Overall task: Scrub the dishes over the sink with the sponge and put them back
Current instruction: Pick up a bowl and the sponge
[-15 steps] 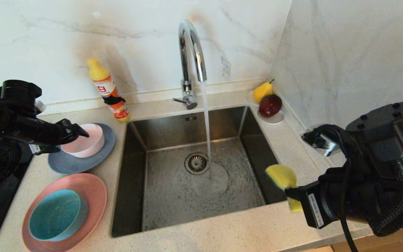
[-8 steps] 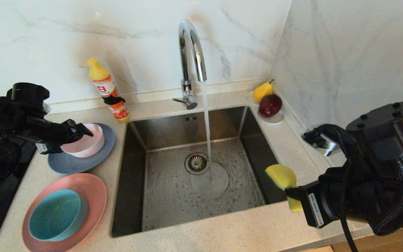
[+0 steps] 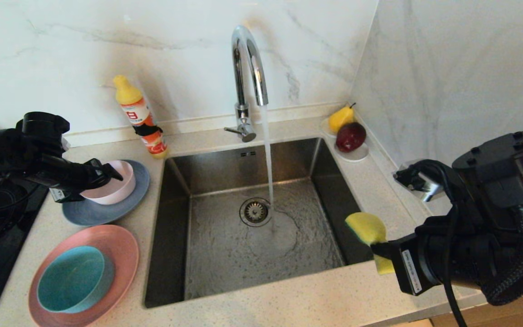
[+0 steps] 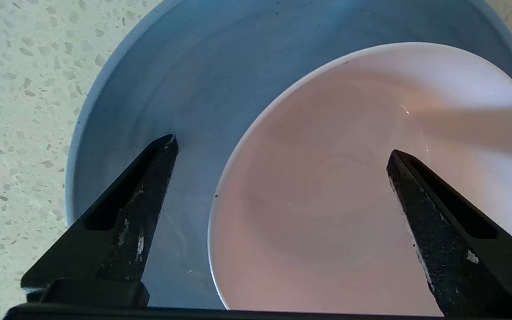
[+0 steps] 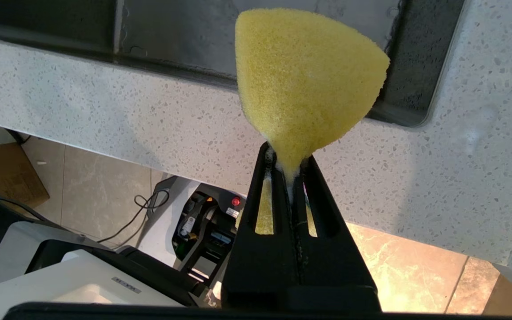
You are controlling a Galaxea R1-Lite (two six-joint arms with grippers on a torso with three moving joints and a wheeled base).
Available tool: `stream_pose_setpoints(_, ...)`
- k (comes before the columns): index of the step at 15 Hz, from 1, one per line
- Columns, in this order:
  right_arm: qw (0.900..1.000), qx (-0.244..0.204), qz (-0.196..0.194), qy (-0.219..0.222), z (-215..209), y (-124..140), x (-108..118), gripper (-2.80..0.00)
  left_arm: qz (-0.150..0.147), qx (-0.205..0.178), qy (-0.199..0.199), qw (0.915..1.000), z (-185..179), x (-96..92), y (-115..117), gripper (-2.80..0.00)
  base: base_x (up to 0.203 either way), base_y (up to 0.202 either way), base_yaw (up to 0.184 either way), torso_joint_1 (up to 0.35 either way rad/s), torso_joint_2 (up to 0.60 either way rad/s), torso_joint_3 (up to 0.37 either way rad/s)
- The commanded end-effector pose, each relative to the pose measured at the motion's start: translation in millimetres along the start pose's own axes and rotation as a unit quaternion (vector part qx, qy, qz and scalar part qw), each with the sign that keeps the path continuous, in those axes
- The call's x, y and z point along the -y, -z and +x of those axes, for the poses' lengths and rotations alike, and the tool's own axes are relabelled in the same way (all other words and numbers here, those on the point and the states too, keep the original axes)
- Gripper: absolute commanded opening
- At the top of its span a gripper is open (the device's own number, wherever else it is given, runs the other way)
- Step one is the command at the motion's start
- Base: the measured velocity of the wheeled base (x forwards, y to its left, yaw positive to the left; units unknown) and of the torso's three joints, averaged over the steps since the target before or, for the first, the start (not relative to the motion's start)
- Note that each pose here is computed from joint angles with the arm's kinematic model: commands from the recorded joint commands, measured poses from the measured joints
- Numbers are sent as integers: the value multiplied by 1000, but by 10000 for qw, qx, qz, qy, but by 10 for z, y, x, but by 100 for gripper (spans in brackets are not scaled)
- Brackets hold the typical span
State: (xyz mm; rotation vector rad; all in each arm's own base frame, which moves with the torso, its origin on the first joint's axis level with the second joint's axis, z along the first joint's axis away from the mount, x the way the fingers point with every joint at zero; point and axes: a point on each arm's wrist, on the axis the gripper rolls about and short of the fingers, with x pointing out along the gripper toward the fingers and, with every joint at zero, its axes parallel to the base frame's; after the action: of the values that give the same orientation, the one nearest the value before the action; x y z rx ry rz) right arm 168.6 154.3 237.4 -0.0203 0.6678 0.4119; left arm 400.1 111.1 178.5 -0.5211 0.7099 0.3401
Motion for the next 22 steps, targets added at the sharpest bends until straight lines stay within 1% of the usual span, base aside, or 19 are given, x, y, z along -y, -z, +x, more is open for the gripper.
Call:
stream_pose_setpoints(1,10000,-4,5,10,-2,2,0,-280,-7,-3,-4,10000,-6,-3,-2,-280,0,0,0,0,0,0)
stream_pose_setpoints(11,10000,-6,20,3,4,-4,-4,-280,-11,-10,-20,10000,-11,-14,-9,-280,0,0,0,0,0,0)
stream_pose_setpoints(15,10000,9,32,-2,-20,3,5,-280,-15,-9,-48,10000,-14,-45,-15,-280,0,0,0,0,0,0)
stream_pose_setpoints(17,10000,36,39,-11,-39,1,9,-280,-36,40,-54,10000,-100,-53,-50,-280,0,0,0,0,0,0)
stream_pose_setpoints(18,10000,22,35,-6,-37,6,10,-280,-56,104,-56,9999,-199,-56,-97,-280,0,0,0,0,0,0)
stream_pose_setpoints(20,10000,40,32,-12,-40,-1,8,-280,-83,265,-30,9996,-424,-35,-197,-280,0,0,0,0,0,0)
stream_pose_setpoints(22,10000,39,32,-28,-38,-6,5,-280,-86,538,35,9985,-727,-12,-291,-280,0,0,0,0,0,0)
